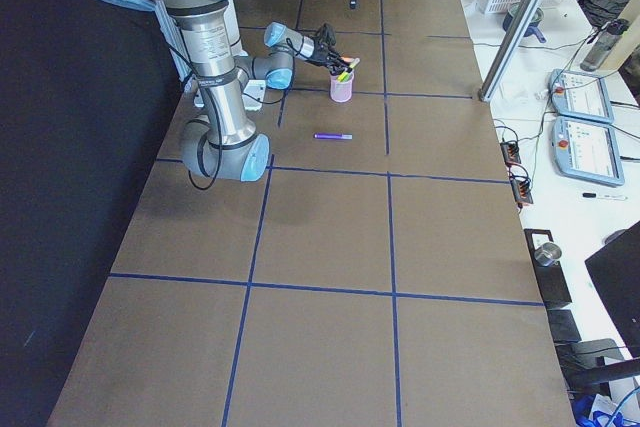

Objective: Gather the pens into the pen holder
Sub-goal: 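Open the right gripper and withdraw it while the left gripper descends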

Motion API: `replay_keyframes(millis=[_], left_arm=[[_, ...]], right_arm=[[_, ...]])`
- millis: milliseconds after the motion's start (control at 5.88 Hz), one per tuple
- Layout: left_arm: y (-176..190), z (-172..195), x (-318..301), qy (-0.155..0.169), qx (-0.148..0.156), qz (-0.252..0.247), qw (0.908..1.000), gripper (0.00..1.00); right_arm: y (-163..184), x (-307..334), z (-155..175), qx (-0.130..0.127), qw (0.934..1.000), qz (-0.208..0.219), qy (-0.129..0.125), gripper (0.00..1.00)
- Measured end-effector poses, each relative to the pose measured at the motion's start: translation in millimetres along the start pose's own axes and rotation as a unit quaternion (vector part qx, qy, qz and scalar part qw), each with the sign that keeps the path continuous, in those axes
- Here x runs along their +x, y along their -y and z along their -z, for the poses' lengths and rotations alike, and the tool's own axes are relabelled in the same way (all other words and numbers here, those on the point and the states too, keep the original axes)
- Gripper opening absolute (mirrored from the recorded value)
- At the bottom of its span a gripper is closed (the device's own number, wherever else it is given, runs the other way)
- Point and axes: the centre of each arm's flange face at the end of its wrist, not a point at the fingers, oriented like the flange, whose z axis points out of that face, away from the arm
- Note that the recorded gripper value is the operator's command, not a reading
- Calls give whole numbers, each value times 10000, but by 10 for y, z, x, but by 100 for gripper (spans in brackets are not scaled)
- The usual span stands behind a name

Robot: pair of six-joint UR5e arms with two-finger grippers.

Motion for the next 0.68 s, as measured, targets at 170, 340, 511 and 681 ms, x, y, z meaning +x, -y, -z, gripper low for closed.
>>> replay_keyframes(millis=[170, 340, 511, 681], left_arm=[[-5, -4, 6, -2, -4, 21, 10000, 100], [-9, -9, 15, -6, -6, 48, 10000, 100], [-34, -16, 60, -26, -6, 40, 10000, 100], [-134, -80, 209, -105, 3, -52, 9999, 100]], right_arm=[[55, -16, 16, -58, 9999, -53, 65, 100], [172, -6, 22, -201, 9996, -133, 178, 100], [368, 62, -20, -522, 9981, -188, 280, 100], [663, 237, -103, -1117, 9932, -192, 247, 100]])
